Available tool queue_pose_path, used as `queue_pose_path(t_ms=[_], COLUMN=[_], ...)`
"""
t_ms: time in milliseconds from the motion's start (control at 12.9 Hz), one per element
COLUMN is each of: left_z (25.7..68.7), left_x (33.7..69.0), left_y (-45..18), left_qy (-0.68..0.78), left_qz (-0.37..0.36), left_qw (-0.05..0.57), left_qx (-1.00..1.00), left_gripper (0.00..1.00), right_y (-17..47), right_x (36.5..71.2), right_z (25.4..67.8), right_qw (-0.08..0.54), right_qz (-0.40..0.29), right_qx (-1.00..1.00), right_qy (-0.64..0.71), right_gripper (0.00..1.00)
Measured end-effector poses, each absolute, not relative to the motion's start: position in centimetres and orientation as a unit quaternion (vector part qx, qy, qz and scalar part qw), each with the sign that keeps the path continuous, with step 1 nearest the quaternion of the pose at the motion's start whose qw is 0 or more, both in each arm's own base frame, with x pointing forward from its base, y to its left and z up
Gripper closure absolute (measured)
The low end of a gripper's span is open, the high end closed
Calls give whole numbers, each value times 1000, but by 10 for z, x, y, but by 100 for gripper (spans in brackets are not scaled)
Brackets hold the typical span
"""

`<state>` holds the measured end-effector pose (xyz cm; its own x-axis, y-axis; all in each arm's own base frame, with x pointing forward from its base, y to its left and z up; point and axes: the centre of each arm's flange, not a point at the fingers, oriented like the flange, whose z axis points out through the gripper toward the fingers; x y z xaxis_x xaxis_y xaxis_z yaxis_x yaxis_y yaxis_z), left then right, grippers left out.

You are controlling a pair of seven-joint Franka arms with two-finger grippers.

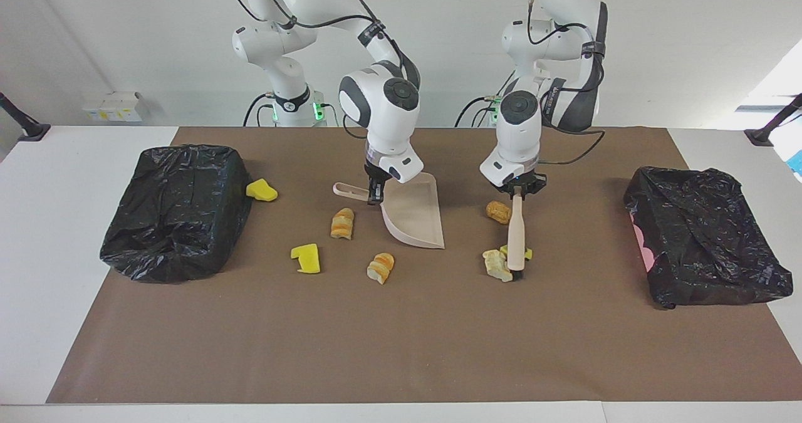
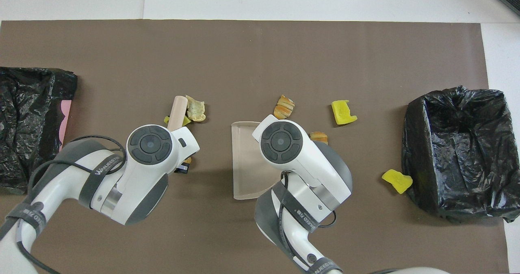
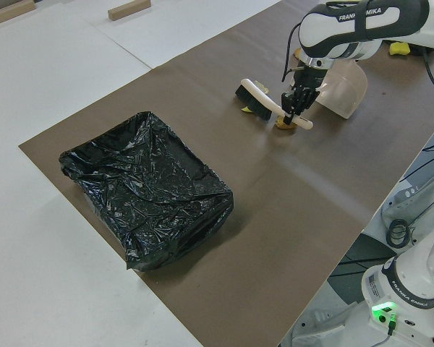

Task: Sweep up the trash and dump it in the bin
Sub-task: 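Sweep the trash bits into the dustpan with the brush in the left gripper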

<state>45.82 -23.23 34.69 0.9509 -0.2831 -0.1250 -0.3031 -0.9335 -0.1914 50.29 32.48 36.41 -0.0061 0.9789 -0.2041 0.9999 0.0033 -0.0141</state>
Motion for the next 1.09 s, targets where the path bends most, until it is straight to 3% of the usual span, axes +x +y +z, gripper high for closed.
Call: queue_pose_path(t_ms=[698, 1085], left_z=[358, 394], left_x=[369, 358], left_y=[-318, -326], left_qy=[213, 186], left_qz=[85, 86], left_qw=[51, -4], left_qx=[-972, -979], left_gripper=[74, 74], right_y=[325, 325], right_x=[501, 501], right_z=[361, 361], right_qw=[68, 68], right_qz=[-80, -80], right_qx=[704, 705], right_qy=[703, 702], right_gripper=[68, 68])
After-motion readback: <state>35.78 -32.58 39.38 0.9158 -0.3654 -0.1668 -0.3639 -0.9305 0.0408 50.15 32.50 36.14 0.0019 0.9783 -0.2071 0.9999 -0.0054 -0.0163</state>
